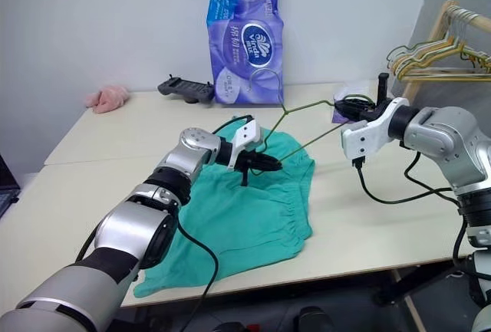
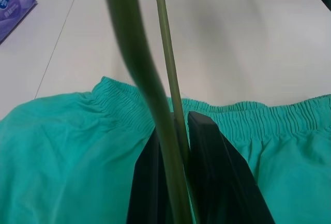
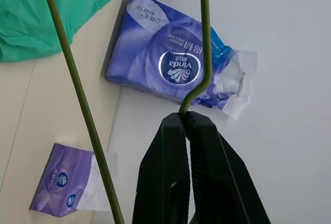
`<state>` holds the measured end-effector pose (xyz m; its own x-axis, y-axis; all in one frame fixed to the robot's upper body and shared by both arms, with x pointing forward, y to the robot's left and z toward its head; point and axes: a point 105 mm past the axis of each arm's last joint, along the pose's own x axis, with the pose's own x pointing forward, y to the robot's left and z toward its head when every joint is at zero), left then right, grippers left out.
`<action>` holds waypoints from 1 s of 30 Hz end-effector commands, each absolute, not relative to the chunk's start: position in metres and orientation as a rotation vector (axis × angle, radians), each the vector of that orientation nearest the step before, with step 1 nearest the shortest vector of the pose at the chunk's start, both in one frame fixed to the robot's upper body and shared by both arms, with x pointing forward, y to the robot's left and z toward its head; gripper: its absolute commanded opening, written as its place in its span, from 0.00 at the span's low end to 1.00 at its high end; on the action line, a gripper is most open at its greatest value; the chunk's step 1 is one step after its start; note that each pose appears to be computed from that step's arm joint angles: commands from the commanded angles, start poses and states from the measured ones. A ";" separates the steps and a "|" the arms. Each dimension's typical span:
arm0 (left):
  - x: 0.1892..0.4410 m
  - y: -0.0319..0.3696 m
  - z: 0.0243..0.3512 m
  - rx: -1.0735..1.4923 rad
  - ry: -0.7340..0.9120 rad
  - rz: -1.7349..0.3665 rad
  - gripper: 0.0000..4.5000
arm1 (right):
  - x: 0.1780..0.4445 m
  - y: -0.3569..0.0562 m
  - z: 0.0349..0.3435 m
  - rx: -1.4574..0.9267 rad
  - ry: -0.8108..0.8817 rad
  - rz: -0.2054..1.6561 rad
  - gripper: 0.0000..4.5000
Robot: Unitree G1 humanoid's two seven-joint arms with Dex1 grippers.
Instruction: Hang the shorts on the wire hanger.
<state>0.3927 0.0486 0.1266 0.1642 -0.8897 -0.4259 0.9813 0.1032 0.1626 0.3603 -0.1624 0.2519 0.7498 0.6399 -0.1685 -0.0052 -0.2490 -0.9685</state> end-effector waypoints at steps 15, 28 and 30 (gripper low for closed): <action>0.418 0.055 0.152 0.447 0.131 -1.194 0.00 | 0.348 -0.158 0.263 -1.636 -0.522 0.662 0.62; 0.448 0.095 0.158 1.141 -0.046 -0.835 0.00 | 0.347 -0.179 0.252 -1.342 -0.301 0.499 1.00; 0.450 0.096 0.165 1.224 -0.098 -0.804 0.00 | 0.348 -0.179 0.242 -1.312 -0.248 0.510 1.00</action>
